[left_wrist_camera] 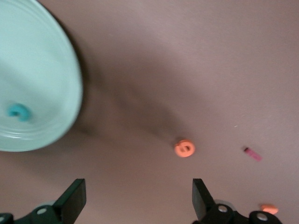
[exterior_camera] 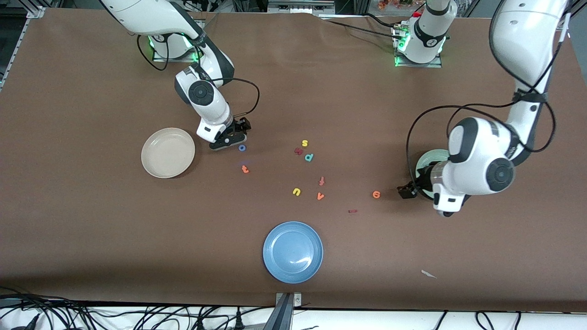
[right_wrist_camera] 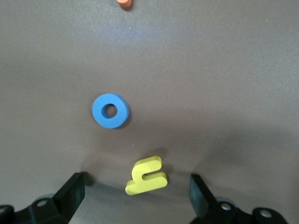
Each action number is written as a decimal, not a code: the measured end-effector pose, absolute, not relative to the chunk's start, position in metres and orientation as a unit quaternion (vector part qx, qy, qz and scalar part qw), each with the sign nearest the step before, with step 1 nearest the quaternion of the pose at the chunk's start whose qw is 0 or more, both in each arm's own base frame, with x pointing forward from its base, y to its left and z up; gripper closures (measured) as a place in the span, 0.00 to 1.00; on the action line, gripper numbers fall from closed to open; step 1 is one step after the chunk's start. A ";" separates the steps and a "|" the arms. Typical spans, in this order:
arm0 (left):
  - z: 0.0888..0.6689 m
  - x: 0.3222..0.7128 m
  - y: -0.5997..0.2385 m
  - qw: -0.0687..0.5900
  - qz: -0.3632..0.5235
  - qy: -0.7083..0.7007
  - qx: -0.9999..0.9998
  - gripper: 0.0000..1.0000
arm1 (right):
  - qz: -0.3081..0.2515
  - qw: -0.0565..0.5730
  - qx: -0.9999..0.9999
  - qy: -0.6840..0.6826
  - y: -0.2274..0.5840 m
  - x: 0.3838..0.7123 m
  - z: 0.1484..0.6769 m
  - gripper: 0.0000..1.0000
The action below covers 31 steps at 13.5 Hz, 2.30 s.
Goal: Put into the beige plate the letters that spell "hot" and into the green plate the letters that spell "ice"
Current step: 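Grasp the yellow h with the right gripper while the left gripper reaches orange g, then drop the h on the cream plate while the left gripper drops the g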
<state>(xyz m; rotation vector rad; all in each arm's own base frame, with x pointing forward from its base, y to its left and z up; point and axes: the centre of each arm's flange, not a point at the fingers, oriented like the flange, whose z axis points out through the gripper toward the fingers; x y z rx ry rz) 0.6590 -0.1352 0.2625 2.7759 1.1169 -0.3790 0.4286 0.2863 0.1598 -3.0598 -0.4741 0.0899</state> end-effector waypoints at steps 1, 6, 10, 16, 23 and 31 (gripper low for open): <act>0.248 0.663 -0.146 0.069 -0.114 0.378 0.916 0.00 | 0.031 0.020 -0.987 -0.155 0.285 0.426 0.158 0.00; 0.199 0.665 -0.174 0.083 -0.098 0.383 0.915 0.00 | 0.028 0.019 -0.986 -0.161 0.285 0.425 0.159 0.11; 0.181 0.659 -0.188 0.077 -0.106 0.377 0.917 0.10 | 0.025 0.019 -0.986 -0.161 0.285 0.426 0.161 0.28; 0.169 0.657 -0.185 0.068 -0.111 0.376 0.917 0.32 | 0.019 0.019 -0.987 -0.160 0.284 0.429 0.168 0.42; 0.170 0.658 -0.183 0.067 -0.110 0.378 0.917 0.67 | 0.011 0.019 -0.987 -0.159 0.282 0.433 0.175 0.65; 0.172 0.659 -0.181 0.062 -0.104 0.373 0.920 0.70 | 0.017 -0.022 -0.984 -0.176 0.223 0.465 0.240 0.65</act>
